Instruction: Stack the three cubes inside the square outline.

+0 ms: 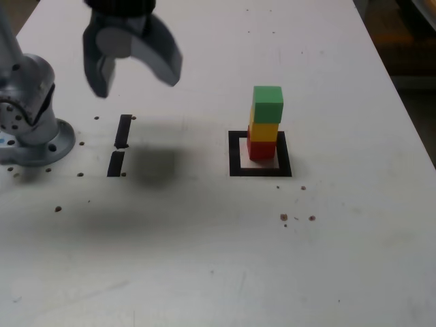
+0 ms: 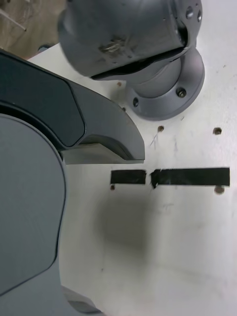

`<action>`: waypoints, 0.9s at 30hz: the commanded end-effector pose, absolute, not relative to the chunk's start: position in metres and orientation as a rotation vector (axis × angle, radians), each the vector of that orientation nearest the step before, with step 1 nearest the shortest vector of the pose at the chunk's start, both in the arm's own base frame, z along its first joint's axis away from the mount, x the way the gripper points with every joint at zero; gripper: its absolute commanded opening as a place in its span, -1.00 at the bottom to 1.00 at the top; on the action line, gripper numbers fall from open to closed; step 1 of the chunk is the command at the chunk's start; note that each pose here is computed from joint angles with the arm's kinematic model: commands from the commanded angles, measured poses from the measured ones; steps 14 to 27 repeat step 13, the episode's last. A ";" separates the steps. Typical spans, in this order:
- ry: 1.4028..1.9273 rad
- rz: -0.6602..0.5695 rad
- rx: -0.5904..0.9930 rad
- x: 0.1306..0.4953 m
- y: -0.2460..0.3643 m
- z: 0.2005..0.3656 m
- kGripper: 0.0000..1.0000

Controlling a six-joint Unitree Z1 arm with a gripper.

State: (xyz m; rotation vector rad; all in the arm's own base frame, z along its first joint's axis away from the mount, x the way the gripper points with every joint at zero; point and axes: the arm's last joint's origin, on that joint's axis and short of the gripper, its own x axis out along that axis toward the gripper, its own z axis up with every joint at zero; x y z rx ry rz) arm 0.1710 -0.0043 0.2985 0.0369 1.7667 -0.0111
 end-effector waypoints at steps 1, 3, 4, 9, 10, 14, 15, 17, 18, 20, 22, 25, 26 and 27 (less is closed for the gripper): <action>1.855 -0.011 0.027 0.152 -0.003 0.272 0.99; 1.866 -0.017 0.017 0.145 -0.004 0.259 0.99; 1.870 -0.020 0.013 0.142 -0.004 0.254 0.99; 1.885 -0.027 0.003 0.132 -0.004 0.236 0.99; 1.886 -0.028 0.002 0.131 -0.004 0.235 0.99; 1.887 -0.032 -0.004 0.130 -0.004 0.234 0.99; 1.887 -0.032 -0.004 0.130 -0.004 0.234 0.99; 1.887 -0.032 -0.004 0.130 -0.004 0.234 0.99; 1.887 -0.032 -0.004 0.130 -0.004 0.234 0.99; 1.887 -0.032 -0.004 0.130 -0.004 0.234 0.99; 1.887 -0.032 -0.004 0.130 -0.004 0.234 0.99; 1.887 -0.032 -0.004 0.130 -0.004 0.234 0.99; 1.887 -0.032 -0.004 0.130 -0.004 0.234 0.99; 1.887 -0.032 -0.004 0.130 -0.004 0.234 0.99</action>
